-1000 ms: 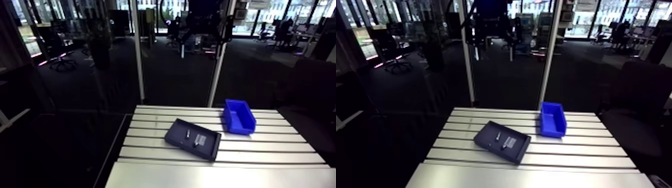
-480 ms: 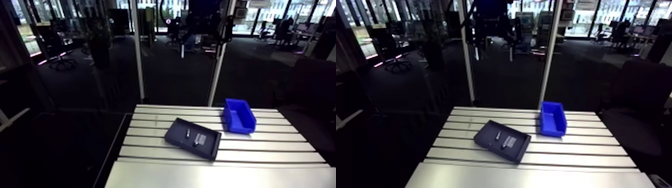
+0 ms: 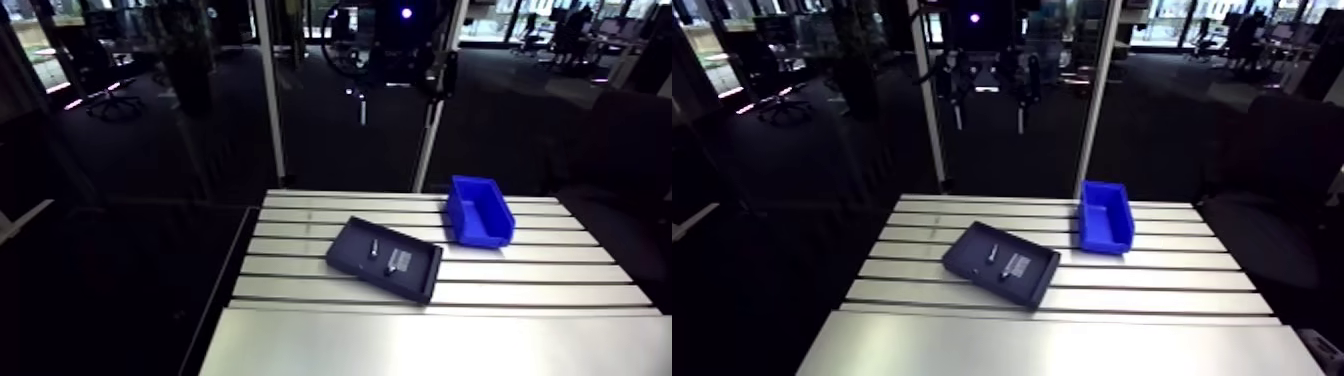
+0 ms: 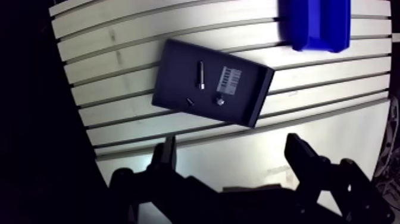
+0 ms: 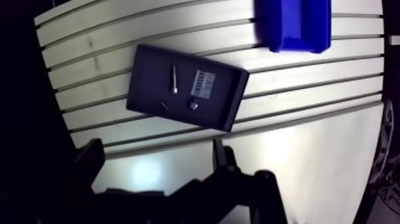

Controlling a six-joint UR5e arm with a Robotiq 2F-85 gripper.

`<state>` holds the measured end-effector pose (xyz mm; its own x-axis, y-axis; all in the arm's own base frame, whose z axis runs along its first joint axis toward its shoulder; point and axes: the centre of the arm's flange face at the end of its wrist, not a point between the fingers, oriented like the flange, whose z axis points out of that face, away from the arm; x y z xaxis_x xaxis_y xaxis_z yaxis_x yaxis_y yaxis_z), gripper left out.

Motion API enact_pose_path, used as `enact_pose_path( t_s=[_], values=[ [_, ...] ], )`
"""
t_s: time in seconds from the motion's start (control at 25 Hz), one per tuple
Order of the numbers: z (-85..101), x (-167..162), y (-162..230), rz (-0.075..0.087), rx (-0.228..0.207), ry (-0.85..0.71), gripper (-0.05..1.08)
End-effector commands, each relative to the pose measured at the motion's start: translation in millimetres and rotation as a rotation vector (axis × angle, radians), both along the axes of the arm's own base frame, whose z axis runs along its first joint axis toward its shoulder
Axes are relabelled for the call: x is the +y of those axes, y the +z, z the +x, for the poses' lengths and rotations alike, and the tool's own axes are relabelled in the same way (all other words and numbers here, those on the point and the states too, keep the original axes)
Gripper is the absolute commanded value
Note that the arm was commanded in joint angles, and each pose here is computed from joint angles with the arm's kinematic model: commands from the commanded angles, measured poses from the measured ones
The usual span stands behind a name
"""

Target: Pick up the M10 bolt from the tray and put it into the blue bin.

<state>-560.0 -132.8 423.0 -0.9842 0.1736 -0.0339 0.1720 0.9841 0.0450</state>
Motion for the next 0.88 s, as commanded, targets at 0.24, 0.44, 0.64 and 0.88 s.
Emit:
enact_pose_path(
  t_s=[0.24, 0.44, 0.64, 0.88],
  values=[
    [-2.7, 5, -87, -0.015, -0.055, -0.002, 0.06],
    [4.6, 11, -118, -0.022, -0.102, -0.011, 0.06],
    [3.7, 11, -146, -0.027, -0.120, 0.013, 0.06],
    [2.3, 10, -173, -0.027, -0.129, 0.021, 0.11]
  ],
)
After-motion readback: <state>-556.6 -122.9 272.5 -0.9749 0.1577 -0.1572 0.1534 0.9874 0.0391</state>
